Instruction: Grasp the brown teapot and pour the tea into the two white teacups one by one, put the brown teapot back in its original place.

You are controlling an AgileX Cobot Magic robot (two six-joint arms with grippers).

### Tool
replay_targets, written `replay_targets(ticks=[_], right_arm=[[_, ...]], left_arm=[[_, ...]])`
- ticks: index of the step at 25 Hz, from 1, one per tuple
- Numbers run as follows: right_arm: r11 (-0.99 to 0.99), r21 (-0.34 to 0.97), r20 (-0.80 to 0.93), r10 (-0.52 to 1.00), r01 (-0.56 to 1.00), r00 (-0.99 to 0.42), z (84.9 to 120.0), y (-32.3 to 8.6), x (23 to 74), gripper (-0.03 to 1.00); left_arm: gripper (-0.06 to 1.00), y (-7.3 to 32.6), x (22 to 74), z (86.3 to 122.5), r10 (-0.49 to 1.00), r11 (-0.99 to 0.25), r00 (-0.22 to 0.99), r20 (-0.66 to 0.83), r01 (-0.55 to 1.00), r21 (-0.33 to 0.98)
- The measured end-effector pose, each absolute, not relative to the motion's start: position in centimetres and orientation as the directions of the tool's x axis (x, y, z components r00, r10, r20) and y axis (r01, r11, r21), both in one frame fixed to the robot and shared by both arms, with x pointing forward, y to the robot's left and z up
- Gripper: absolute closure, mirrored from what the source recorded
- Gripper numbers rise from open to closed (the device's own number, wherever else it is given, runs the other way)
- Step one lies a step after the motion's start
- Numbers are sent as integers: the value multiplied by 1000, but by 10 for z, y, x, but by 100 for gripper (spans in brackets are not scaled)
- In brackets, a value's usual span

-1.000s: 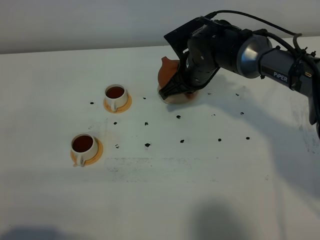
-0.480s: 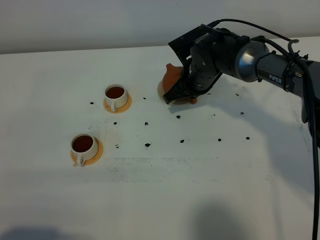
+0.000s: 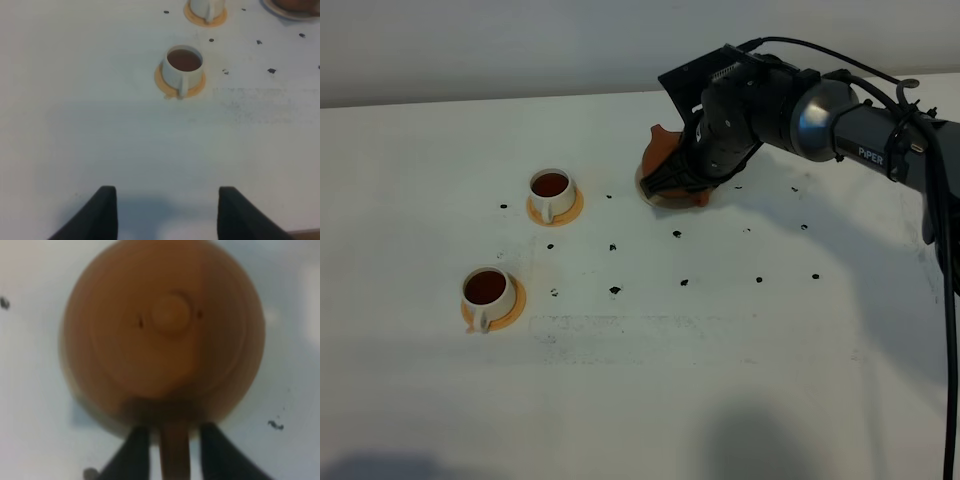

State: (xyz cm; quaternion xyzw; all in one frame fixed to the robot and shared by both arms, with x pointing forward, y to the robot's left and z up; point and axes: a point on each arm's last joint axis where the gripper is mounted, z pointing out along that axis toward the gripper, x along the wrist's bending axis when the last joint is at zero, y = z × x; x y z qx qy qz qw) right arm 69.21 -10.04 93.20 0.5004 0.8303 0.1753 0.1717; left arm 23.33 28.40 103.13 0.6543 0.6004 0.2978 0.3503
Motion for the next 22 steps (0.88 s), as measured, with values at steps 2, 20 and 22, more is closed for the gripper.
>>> replay_targets(ticks=[2, 20, 22], right_arm=[[431, 469, -108, 894, 771, -435, 936, -100, 693, 53], [342, 547, -108, 934, 764, -341, 1057, -177, 581, 49], [313, 569, -96, 943, 760, -317, 1072, -191, 553, 49]], left_arm=[[51, 284, 233, 1031, 994, -34, 102, -31, 577, 816], [51, 284, 233, 1031, 994, -34, 102, -31, 577, 816], [51, 284, 233, 1031, 994, -34, 102, -31, 577, 816]])
